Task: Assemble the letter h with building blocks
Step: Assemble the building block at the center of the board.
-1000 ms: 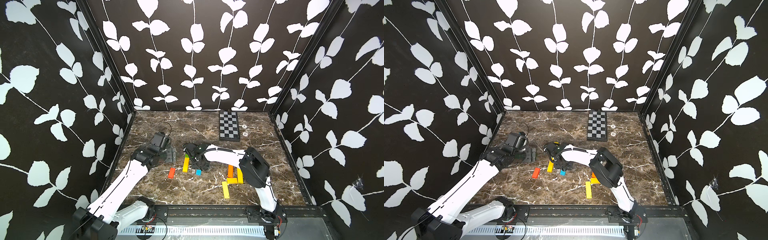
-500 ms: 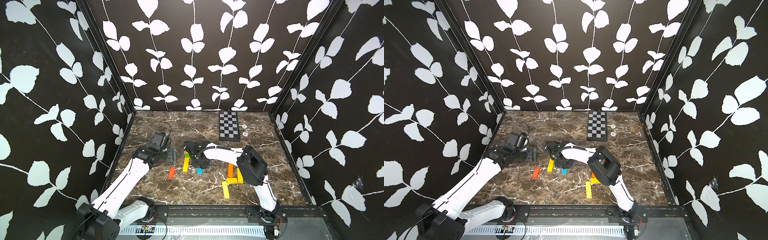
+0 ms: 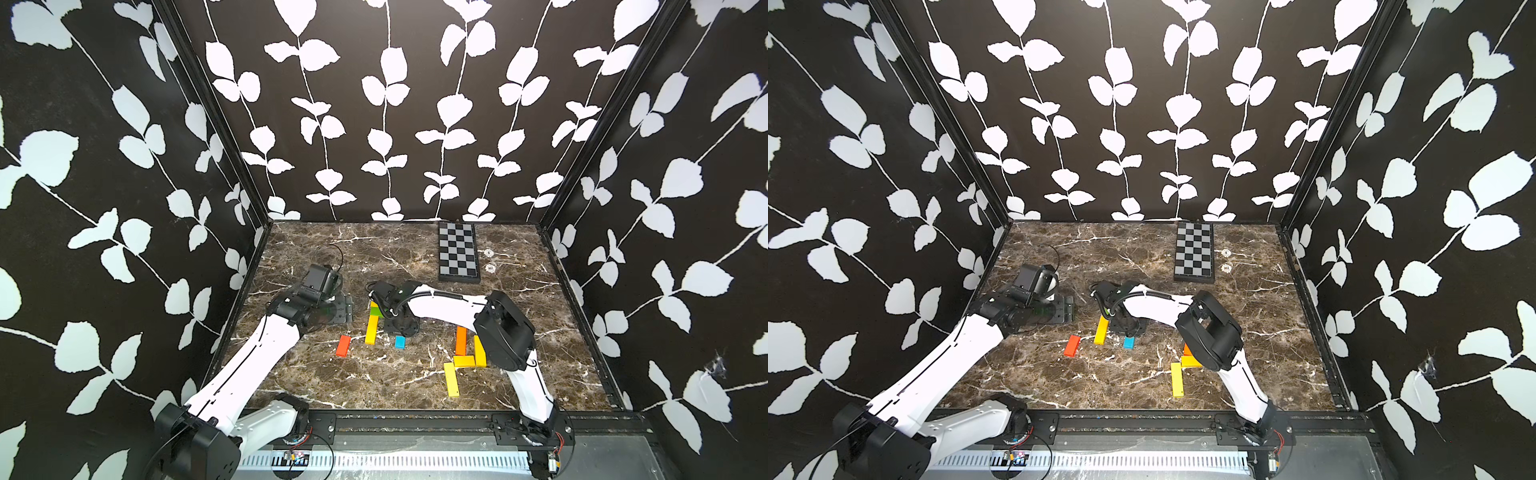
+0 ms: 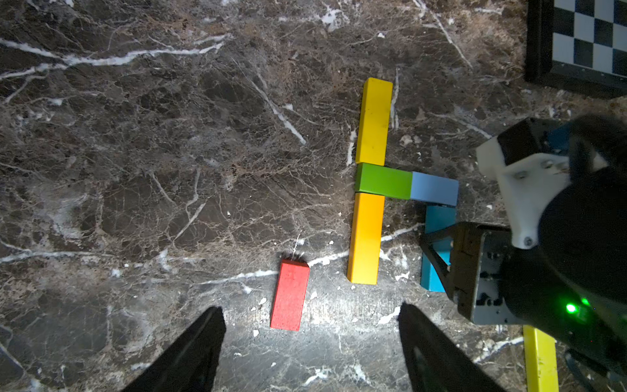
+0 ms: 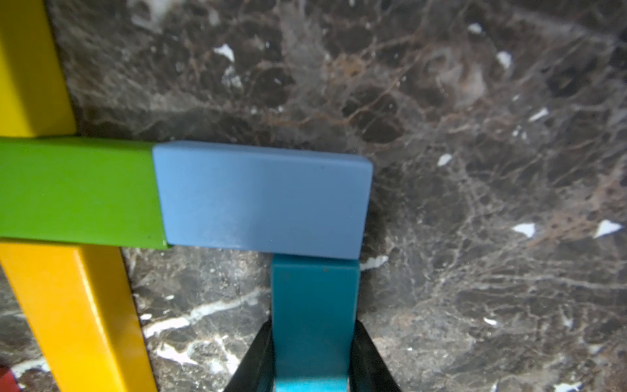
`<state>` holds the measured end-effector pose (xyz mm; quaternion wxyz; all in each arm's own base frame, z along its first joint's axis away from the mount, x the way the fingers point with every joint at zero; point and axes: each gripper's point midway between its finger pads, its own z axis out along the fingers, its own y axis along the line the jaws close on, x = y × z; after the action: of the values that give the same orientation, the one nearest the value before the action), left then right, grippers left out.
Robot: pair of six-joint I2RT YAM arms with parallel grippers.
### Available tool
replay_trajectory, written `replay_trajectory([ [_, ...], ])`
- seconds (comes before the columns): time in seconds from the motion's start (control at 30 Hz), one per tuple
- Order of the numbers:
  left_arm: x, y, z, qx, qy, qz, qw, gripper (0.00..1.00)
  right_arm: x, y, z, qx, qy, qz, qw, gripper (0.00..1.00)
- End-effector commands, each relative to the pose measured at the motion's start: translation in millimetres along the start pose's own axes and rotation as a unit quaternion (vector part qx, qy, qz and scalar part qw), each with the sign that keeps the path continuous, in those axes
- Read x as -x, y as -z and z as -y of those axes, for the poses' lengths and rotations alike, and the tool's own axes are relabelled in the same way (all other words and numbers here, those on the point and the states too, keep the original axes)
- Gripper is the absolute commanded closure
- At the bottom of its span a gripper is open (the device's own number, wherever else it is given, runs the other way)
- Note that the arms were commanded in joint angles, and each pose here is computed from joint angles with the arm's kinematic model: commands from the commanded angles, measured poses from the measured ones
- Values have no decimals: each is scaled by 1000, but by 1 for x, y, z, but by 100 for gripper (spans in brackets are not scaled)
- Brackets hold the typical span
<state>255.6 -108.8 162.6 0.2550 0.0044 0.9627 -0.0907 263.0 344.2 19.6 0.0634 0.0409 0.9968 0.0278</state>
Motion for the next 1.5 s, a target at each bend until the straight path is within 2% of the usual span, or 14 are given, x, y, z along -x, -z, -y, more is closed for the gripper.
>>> replay_trajectory([
  [0.0,-5,-5,-2,0,-5,-8,1000,18,2,-13,2,-5,-23,-6,1000,67],
  [0.23,-7,-7,-1,-3,-5,-12,1000,18,1,-15,3,-5,-33,-9,999,65],
  [0.4,-8,-8,-1,-4,-3,-13,1000,18,2,-9,1,5,-27,-8,1000,39],
  [0.47,-8,-8,-1,-5,-3,-14,1000,18,4,-5,-1,10,-25,0,1000,38],
  [0.63,-8,-7,-1,-5,0,-10,1000,18,7,-2,-1,12,-22,7,1000,41],
  [0.83,-9,-6,-2,-5,0,-10,1000,18,4,-9,-1,9,-23,-3,1000,52],
  [1.47,-11,-10,0,-10,-8,-13,1000,19,3,-10,14,-19,-50,1,999,65],
])
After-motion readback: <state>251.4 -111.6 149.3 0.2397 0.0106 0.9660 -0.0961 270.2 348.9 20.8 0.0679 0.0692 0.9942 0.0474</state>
